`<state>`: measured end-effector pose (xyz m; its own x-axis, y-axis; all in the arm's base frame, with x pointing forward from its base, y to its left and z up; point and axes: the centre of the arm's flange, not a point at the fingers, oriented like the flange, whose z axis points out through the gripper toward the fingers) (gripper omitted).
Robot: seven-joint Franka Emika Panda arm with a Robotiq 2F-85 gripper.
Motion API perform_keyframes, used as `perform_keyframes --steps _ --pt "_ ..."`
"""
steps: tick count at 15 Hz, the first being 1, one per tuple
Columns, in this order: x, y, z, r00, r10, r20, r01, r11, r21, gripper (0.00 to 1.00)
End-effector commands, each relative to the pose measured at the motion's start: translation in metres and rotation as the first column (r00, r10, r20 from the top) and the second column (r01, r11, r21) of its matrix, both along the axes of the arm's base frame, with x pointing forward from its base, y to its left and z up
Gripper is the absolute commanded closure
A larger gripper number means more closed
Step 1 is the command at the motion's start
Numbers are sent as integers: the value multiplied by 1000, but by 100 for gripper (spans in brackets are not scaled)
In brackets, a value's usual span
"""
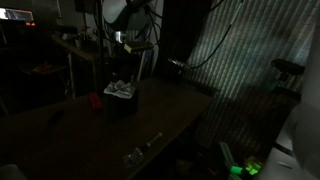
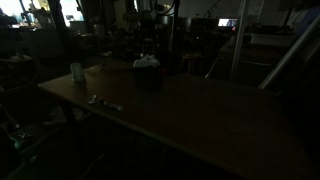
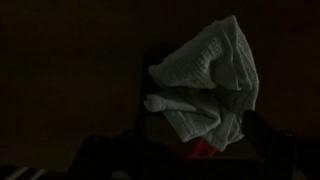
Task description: Put the white towel inside the black basket
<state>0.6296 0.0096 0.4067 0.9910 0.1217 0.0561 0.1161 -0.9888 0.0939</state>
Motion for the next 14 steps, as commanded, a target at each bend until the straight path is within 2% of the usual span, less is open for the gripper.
perform_keyframes --steps 1,8,14 --pt "-22 -7 -9 1000 -13 -19 13 1000 0 6" --pt "-39 -11 -29 996 -34 -77 34 999 -2 3" --pt "-46 -4 -29 994 -42 -98 45 999 30 9"
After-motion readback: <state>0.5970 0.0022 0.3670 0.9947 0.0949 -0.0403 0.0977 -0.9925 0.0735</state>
